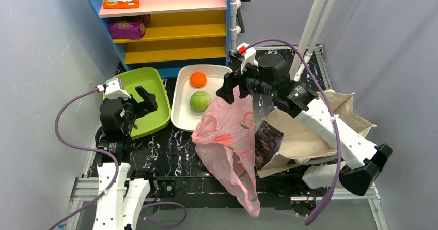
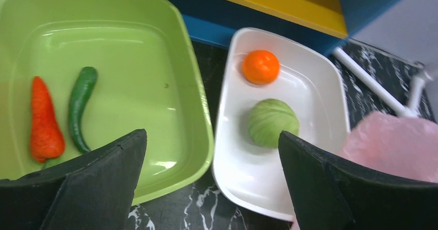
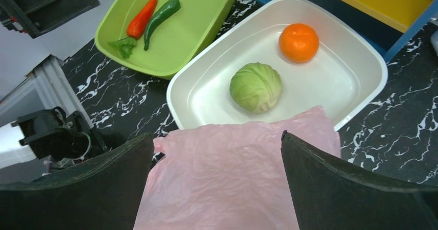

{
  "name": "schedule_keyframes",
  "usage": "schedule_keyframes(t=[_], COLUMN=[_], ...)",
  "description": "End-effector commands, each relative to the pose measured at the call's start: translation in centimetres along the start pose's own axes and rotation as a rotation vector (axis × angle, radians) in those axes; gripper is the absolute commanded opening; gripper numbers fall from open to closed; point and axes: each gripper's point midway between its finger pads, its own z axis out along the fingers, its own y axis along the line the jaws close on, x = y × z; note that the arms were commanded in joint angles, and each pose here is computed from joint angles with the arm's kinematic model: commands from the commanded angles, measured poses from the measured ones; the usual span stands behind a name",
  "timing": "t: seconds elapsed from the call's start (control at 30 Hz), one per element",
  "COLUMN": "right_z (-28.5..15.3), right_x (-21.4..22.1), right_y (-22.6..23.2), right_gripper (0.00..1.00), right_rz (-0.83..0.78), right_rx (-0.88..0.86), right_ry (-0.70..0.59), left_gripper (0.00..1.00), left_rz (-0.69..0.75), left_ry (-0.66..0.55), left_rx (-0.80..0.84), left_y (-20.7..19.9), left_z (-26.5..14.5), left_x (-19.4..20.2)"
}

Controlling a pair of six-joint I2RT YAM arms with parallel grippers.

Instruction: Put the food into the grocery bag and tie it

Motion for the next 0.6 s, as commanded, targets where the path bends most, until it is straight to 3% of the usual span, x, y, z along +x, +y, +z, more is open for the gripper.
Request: schedule_keyframes(t=[0.0, 0.1, 0.23, 0.43, 0.57], right_z=[-2.1, -2.9, -3.3, -3.0, -2.6], right_x=[-0.9, -0.1, 0.8, 1.3, 2.1], right_y=[2.2, 2.5, 2.1, 2.2, 2.8], right_gripper=[1.00, 1.00, 1.00, 1.00, 1.00], right_rz=[-0.052, -0.062, -0.067, -0.088, -0.088], right_rx=[-0.009, 0.008, 0.032, 0.017, -0.022], right_ry=[-0.042, -0.026, -0.022, -0.009, 0.020], left_gripper=[1.00, 1.00, 1.00, 0.99, 0.92], left_rz=[0.031, -0.001, 0.038, 0.116, 0.156], left_ry=[0.045, 0.147, 0.240, 0.197, 0.259], left_rx=[0.206, 0.263, 0.574, 0.924, 1.117], left_y=[-3.7, -4.5, -8.6, -12.3, -14.4], left_z=[-2.0, -3.6, -7.3, -11.1, -13.1], left_x=[0.4, 2.6, 5.2, 6.7, 7.3])
